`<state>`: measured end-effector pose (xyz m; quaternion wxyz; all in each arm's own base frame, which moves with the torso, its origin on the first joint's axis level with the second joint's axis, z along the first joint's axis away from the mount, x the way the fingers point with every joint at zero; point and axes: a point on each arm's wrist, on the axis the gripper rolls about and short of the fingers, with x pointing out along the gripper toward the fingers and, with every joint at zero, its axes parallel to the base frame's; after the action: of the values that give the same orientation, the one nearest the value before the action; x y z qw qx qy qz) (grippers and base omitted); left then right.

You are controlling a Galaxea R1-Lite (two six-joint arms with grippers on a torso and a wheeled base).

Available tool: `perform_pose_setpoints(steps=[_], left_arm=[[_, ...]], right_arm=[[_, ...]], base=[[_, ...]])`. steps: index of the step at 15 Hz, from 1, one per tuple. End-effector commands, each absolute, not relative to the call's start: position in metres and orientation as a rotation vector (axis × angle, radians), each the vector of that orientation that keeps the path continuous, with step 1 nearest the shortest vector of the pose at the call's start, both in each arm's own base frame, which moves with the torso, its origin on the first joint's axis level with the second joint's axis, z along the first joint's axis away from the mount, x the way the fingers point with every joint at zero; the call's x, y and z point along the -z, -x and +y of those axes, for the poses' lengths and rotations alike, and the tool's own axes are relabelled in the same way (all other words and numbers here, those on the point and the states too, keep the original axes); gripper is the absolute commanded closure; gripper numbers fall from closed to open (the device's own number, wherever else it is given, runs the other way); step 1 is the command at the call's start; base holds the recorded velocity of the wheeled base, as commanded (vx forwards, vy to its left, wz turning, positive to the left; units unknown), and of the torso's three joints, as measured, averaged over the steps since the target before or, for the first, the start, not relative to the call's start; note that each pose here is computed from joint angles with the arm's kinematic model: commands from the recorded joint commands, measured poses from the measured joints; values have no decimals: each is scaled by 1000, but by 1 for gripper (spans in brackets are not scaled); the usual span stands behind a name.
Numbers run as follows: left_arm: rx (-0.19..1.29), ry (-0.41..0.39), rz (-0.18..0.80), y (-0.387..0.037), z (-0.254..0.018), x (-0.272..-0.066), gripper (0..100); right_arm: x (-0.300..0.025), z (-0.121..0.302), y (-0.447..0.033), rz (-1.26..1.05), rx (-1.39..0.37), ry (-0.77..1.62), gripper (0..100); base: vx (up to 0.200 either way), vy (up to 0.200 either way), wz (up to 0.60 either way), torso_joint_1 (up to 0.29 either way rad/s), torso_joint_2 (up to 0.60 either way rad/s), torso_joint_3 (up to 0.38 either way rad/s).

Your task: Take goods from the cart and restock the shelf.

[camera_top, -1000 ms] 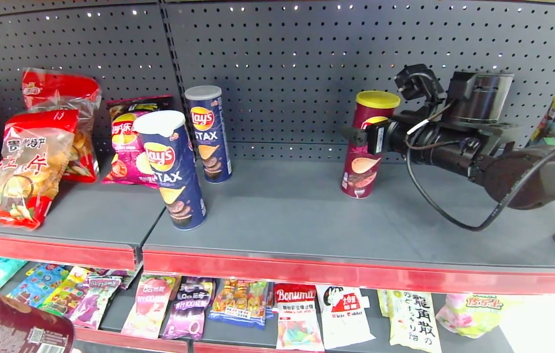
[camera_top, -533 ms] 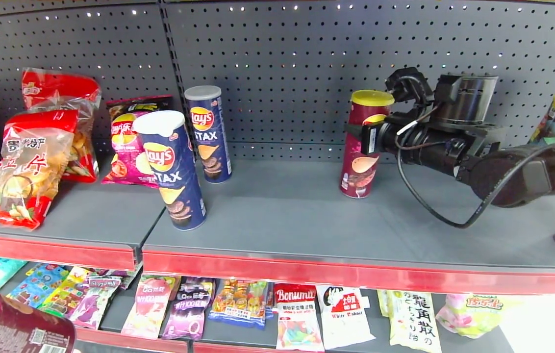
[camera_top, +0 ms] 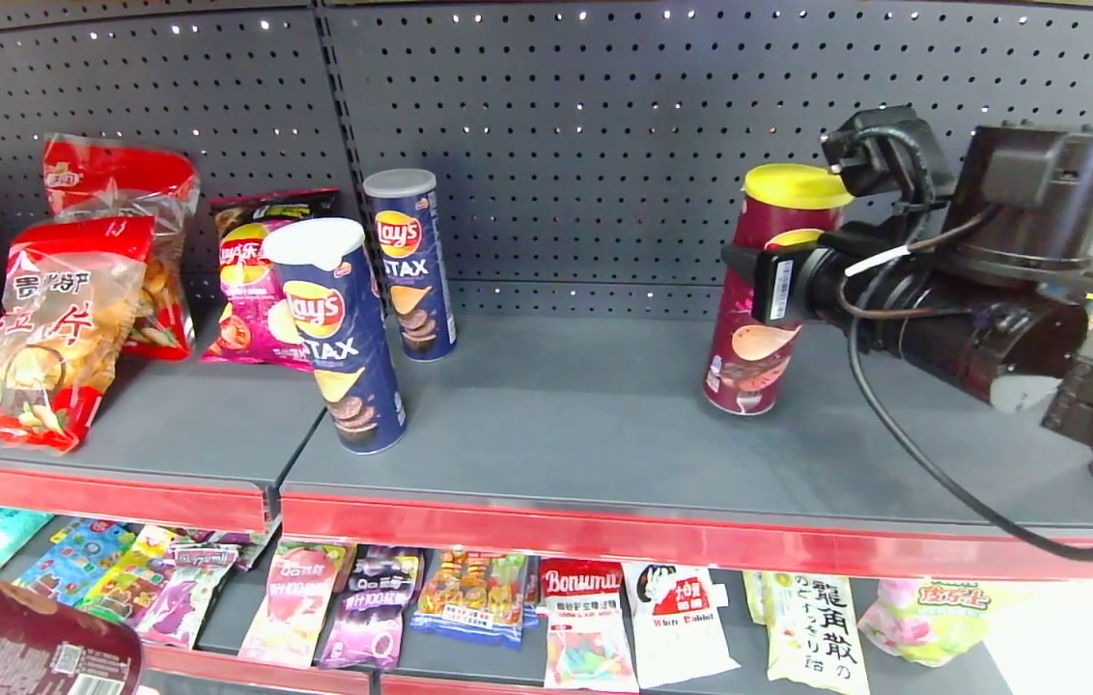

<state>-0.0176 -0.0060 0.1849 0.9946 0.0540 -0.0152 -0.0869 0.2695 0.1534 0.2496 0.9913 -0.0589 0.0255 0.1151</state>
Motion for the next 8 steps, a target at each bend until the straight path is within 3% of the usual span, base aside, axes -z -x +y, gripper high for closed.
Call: perform_pose_setpoints(steps=[1, 8], left_arm=[[174, -108, -29, 17, -6, -185, 100], [158, -109, -37, 19, -6, -186, 100]], right_arm=[[-256, 147, -244, 31, -246, 105, 100], [-222, 164, -217, 105, -322, 102, 100]], base=[[0, 0, 0, 0, 0, 0], [0, 0, 0, 0, 0, 0]])
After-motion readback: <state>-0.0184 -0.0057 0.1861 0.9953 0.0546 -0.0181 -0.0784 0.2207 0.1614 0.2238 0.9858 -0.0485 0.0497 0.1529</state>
